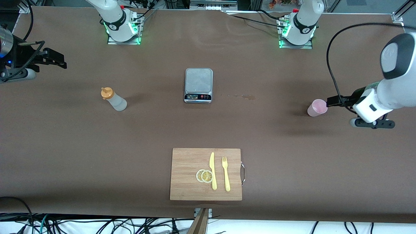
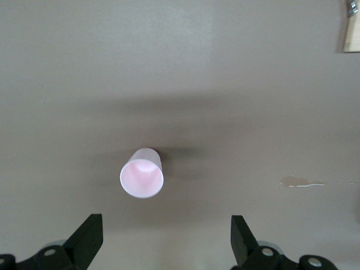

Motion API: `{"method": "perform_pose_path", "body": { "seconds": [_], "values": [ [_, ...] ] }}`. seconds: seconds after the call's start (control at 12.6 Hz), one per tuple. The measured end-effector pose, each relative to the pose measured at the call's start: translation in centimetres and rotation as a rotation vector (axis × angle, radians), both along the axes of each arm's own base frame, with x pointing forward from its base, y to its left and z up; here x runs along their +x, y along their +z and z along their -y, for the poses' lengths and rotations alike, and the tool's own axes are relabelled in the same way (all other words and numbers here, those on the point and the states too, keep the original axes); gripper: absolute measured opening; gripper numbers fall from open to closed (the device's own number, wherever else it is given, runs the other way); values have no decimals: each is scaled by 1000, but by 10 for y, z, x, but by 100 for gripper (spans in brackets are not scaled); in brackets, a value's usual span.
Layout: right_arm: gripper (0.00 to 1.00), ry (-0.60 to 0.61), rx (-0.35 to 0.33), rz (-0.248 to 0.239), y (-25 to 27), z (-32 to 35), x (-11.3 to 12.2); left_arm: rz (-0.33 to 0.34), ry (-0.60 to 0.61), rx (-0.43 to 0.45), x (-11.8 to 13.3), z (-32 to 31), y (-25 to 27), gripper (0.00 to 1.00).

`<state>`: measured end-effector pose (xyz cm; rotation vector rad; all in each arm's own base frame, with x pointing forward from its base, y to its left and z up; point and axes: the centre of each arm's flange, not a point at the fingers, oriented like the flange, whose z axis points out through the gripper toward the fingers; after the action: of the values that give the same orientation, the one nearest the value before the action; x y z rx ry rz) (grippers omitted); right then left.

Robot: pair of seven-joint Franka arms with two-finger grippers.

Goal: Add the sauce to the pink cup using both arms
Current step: 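Move the left gripper down around the pink cup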

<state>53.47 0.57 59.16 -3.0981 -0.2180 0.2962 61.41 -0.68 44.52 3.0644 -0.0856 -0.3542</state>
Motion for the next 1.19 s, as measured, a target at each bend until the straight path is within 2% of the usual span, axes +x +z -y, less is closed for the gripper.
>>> {"method": "perform_pose_path", "body": {
  "seconds": [0.24,0.63,0.87,1.03,1.19],
  "values": [
    [100,0,0,-1,0,0,0,21,-78,-10,-7,-41,-53,100],
    [100,0,0,-4,-1,0,0,26,-79,0,-38,-70,-127,100],
    [100,0,0,-5,-2,0,0,60,-86,11,-71,-73,-171,100],
    [100,4,0,-7,-2,0,1,53,-87,8,-88,-74,-183,100],
    [100,9,1,-8,-3,0,1,72,-107,8,-95,-76,-187,100]
  ]
}}
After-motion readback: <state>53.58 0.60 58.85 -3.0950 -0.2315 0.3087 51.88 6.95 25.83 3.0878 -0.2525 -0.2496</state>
